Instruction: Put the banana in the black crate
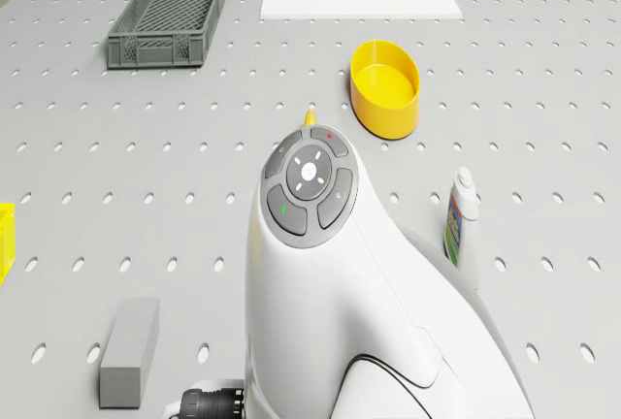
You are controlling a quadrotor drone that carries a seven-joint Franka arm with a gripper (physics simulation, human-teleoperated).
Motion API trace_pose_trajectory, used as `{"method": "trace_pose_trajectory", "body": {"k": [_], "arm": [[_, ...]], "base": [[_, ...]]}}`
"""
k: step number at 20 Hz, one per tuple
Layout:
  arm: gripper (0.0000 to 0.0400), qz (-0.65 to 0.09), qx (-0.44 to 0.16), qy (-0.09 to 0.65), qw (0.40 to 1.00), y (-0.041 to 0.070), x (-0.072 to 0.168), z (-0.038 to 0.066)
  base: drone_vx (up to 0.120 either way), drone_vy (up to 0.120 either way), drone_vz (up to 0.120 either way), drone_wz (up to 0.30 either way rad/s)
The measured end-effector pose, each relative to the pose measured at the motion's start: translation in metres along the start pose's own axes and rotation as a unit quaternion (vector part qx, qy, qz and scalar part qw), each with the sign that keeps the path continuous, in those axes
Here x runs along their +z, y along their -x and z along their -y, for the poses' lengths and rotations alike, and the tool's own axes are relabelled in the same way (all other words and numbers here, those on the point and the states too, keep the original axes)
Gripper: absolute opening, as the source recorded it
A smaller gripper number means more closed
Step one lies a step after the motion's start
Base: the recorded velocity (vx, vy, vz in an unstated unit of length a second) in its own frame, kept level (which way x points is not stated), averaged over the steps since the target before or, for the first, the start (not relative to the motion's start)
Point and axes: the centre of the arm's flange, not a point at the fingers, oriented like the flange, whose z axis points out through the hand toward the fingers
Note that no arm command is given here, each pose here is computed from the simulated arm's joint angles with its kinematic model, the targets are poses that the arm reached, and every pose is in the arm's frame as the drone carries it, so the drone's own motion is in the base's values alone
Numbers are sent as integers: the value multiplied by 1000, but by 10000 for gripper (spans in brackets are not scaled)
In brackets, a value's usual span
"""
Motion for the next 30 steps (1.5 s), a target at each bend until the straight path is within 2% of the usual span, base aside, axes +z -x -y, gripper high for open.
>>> {"method": "trace_pose_trajectory", "body": {"k": [30], "arm": [[400, 0, 0, 0, 1000, 0, 0, 0]], "base": [[120, -5, 0, 0]]}}
